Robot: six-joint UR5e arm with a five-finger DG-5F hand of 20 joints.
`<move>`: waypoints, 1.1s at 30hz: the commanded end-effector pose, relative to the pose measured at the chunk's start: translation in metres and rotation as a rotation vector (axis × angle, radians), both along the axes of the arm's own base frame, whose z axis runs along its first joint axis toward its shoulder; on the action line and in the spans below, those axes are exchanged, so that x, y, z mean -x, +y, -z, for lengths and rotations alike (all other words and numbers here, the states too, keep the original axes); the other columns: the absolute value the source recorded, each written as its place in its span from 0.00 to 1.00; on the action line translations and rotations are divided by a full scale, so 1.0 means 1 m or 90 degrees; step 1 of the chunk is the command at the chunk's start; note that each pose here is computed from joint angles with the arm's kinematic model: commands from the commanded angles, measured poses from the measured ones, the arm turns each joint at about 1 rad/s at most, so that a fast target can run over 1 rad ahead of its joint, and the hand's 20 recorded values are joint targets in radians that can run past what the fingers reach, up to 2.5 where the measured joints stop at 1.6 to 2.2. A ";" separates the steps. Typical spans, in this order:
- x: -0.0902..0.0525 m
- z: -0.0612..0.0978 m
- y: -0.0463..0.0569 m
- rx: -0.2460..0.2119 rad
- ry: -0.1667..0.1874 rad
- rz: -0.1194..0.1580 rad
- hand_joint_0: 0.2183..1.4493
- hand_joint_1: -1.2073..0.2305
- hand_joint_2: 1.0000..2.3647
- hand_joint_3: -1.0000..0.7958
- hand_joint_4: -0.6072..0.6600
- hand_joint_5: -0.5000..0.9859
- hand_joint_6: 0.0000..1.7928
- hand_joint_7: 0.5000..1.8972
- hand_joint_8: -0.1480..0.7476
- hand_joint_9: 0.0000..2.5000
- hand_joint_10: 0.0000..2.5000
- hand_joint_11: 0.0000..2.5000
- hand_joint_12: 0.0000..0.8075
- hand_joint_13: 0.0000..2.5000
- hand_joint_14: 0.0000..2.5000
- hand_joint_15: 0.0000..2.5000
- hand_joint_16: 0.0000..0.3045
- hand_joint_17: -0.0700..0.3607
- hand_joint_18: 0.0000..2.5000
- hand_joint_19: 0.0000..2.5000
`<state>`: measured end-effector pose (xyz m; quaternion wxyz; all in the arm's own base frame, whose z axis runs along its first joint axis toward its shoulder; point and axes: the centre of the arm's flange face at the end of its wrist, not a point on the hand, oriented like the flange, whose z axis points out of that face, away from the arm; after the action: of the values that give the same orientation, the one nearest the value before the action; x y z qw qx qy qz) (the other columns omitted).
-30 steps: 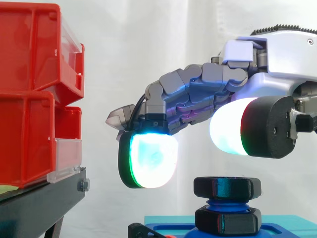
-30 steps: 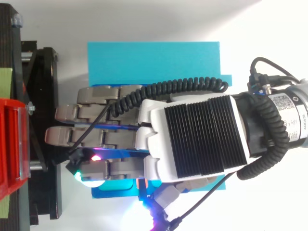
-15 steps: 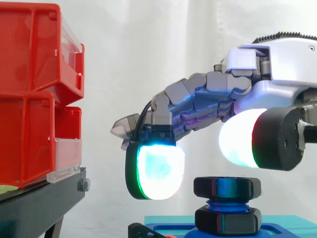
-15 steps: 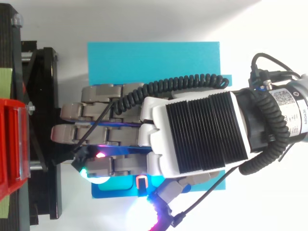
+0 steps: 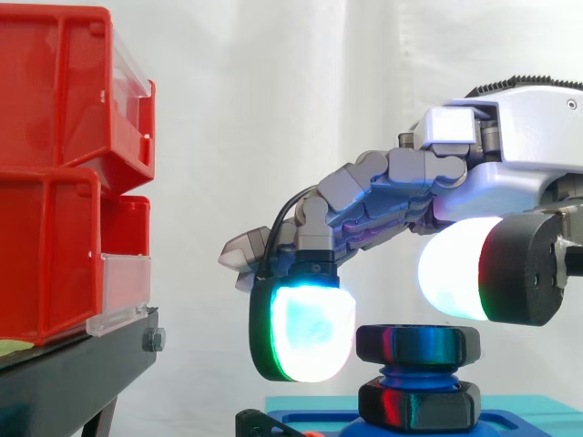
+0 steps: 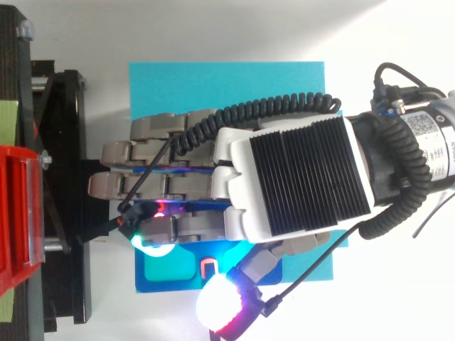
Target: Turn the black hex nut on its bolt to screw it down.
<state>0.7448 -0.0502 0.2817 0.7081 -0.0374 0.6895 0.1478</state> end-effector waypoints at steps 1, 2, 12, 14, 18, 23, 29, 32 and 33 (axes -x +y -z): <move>0.000 0.000 -0.005 0.000 -0.002 -0.002 0.23 0.61 0.00 0.28 0.64 0.20 0.44 0.24 0.46 0.13 0.00 0.00 0.48 0.17 0.00 0.01 0.20 0.48 0.19 0.06; 0.001 0.000 -0.007 0.000 -0.002 0.000 0.23 0.61 0.00 0.28 0.64 0.20 0.44 0.24 0.46 0.13 0.00 0.00 0.48 0.17 0.00 0.01 0.20 0.48 0.19 0.06; 0.002 0.000 -0.014 0.002 -0.002 -0.011 0.22 0.73 0.00 0.28 0.67 0.19 0.47 0.25 0.47 0.13 0.00 0.01 0.49 0.17 0.00 0.01 0.20 0.49 0.19 0.06; 0.003 0.000 -0.016 0.002 0.000 -0.014 0.22 0.75 0.00 0.28 0.67 0.19 0.47 0.24 0.47 0.13 0.00 0.01 0.49 0.17 0.00 0.01 0.20 0.49 0.19 0.05; 0.004 0.000 -0.021 0.003 -0.001 -0.011 0.21 0.78 0.00 0.28 0.67 0.19 0.48 0.24 0.48 0.13 0.00 0.01 0.49 0.17 0.00 0.01 0.21 0.49 0.19 0.05; 0.005 0.000 -0.024 0.003 -0.002 -0.022 0.21 0.78 0.00 0.28 0.68 0.19 0.49 0.24 0.49 0.14 0.00 0.02 0.50 0.17 0.00 0.01 0.21 0.49 0.19 0.05; 0.007 0.000 -0.035 0.004 0.000 -0.024 0.21 0.78 0.00 0.28 0.68 0.19 0.49 0.24 0.49 0.14 0.00 0.02 0.50 0.17 0.00 0.01 0.21 0.49 0.19 0.05; 0.008 0.000 -0.040 0.004 0.000 -0.024 0.21 0.78 0.00 0.28 0.68 0.19 0.49 0.24 0.49 0.14 0.00 0.03 0.50 0.17 0.00 0.01 0.21 0.49 0.19 0.05; 0.008 0.000 -0.042 0.004 -0.001 -0.024 0.21 0.78 0.00 0.28 0.68 0.19 0.49 0.25 0.49 0.14 0.00 0.02 0.49 0.18 0.00 0.02 0.21 0.49 0.19 0.06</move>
<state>0.7378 -0.0868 0.2817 0.7052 -0.0525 0.6890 0.1588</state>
